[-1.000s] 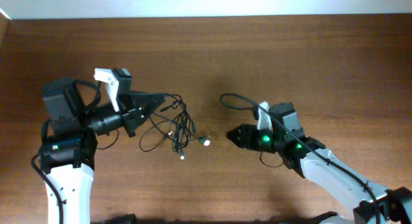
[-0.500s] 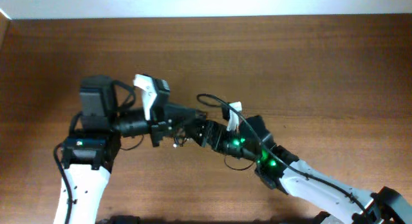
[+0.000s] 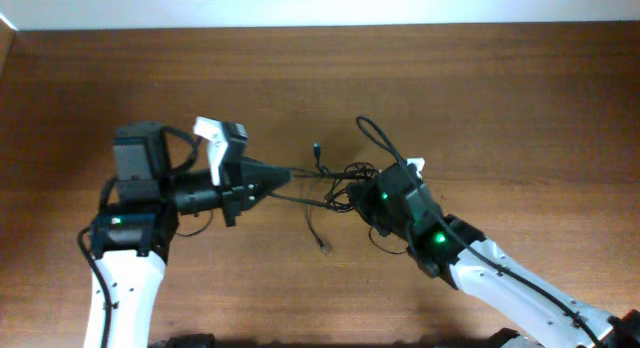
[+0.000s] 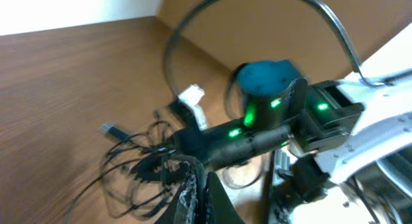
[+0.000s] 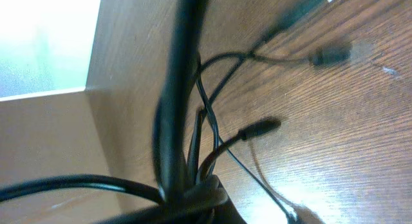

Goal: Untangle cables

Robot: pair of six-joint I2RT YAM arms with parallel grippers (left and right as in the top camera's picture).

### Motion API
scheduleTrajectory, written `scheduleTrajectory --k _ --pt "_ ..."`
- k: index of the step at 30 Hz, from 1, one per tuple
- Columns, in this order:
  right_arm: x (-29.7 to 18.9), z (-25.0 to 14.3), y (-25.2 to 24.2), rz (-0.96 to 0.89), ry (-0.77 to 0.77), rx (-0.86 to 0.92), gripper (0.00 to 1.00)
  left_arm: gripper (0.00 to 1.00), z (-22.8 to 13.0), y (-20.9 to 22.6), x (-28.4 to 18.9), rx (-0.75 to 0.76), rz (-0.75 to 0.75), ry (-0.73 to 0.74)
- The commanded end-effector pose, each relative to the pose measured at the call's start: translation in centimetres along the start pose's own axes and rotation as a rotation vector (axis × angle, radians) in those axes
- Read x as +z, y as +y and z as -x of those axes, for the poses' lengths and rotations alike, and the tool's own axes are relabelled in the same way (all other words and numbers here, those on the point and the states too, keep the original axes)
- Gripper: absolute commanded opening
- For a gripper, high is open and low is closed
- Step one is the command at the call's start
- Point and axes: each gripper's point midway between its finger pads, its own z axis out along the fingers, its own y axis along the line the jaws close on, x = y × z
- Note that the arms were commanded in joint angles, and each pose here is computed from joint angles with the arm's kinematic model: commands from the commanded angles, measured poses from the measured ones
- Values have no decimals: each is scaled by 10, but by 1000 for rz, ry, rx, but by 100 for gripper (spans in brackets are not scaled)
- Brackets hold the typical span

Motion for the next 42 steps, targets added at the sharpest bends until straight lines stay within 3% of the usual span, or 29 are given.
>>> scheduleTrajectory --k 1,6,10,13,15,19,20,21,22,23,29,31,33,36,42 --pt "-3 50 -114 -339 -146 76 4 0 39 0 -57 93 71 -159" --pt "4 48 -91 -231 -79 3 4 0 29 29 -80 -20 234 -170" --pt "0 6 17 296 156 -468 4 0 9 47 -81 -136 340 -117" --pt "-58 -38 96 800 296 -750 4 0 1 47 -79 -175 334 -110" --pt "-88 -51 115 970 313 -871 4 0 -4 47 -78 -204 328 -104" --pt "-56 -37 94 789 290 -752 4 0 -21 41 -60 -240 270 -64" --pt "-45 -31 85 719 271 -724 4 9 -25 39 -55 -243 251 -51" --pt "-27 -20 66 591 235 -670 4 28 -28 34 -47 -242 223 -32" --pt "-12 -9 43 452 203 -608 4 73 -31 27 -36 -225 185 -6" --pt "-5 -4 27 374 187 -603 4 99 -31 23 -29 -200 171 14" --pt "0 -2 10 292 186 -593 4 99 -43 23 22 35 254 187" --pt "2 -6 -5 238 221 -575 4 99 -44 47 32 164 469 256" --pt "2 -10 -16 199 250 -572 4 99 -37 51 50 254 521 261" --pt "1 -14 -18 207 272 -592 4 99 -41 65 73 297 564 287" --pt "0 -18 -16 222 293 -592 4 100 -89 101 118 248 526 419"
